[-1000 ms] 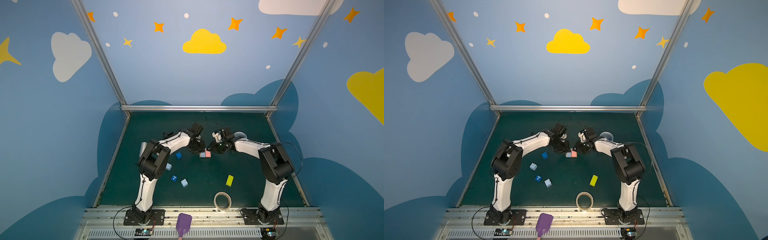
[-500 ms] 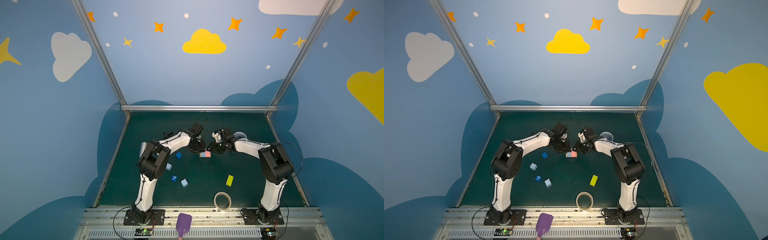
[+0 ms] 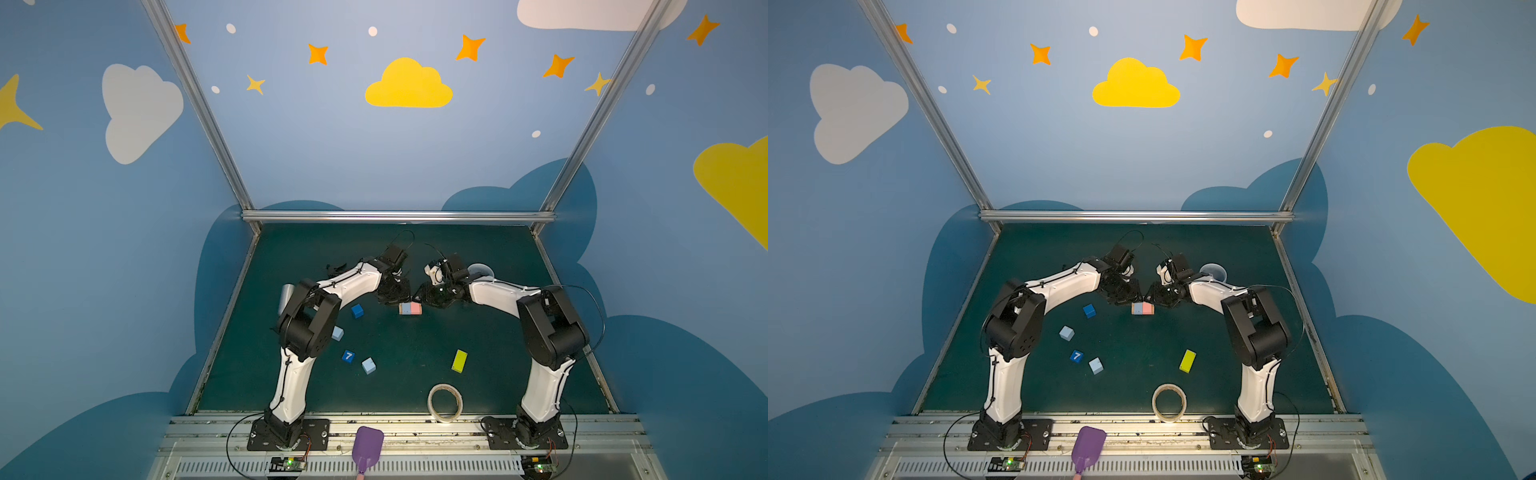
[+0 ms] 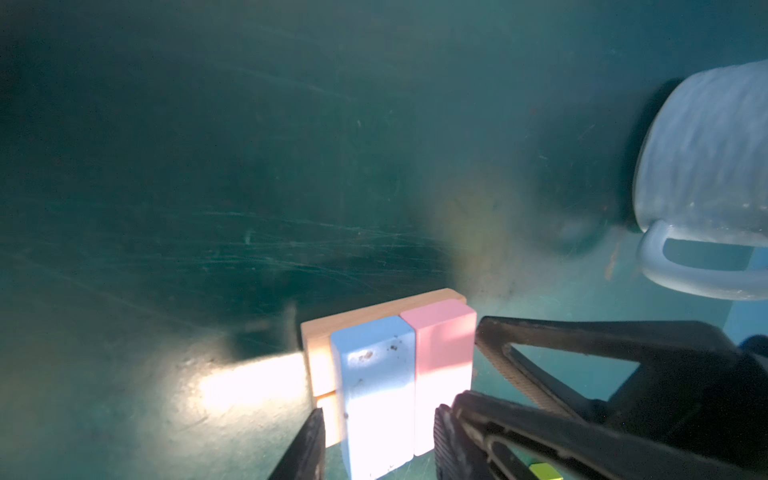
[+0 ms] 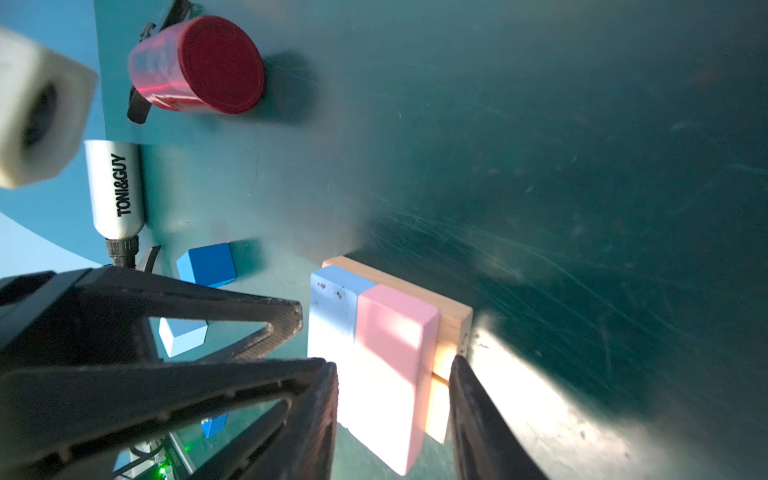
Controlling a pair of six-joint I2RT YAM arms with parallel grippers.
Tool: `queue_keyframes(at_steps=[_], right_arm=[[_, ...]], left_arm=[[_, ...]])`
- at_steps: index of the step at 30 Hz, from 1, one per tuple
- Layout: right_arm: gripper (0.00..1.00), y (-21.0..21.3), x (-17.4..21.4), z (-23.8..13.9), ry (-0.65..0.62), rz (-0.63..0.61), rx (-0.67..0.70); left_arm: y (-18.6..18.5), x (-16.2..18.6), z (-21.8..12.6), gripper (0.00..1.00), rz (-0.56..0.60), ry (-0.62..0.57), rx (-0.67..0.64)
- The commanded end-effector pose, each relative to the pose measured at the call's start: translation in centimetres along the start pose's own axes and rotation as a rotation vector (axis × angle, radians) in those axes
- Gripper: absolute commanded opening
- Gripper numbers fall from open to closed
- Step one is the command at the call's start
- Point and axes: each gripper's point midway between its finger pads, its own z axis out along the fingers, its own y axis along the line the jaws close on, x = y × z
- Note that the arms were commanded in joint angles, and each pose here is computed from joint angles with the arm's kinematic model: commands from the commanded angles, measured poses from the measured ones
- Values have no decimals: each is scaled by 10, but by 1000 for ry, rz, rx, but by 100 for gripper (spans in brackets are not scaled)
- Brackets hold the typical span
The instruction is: Build the wood block tower
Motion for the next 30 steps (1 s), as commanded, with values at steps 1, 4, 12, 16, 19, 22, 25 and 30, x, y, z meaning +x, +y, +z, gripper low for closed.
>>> queue_keyframes(at_steps=[1,4,12,16,19,22,25,30], right_arm=[[45,9,-2,-17,-30,-17,2],[45,12,-3,-25,-47,-24,2],[46,20,-3,-46,-88,-40,4],[47,24,0,-57,-108,-47,6],[47,27,4,-64,-116,-57,13],[47,31,10,-72,-120,-73,23],[48,36,16,-79,-130,-91,28],[51,50,27,-92,-148,-124,-5]], left_arm=[[-7,-7,-21,46,20,-45,0],[-8,-8,-30,47,26,-61,-1],[-7,-8,-56,50,35,-120,-9],[-4,-5,-67,52,37,-139,-21],[2,-2,-78,54,37,-166,-50],[11,4,-89,57,38,-179,-83],[20,14,-101,58,51,-185,-117],[48,36,-123,64,68,-183,-220]])
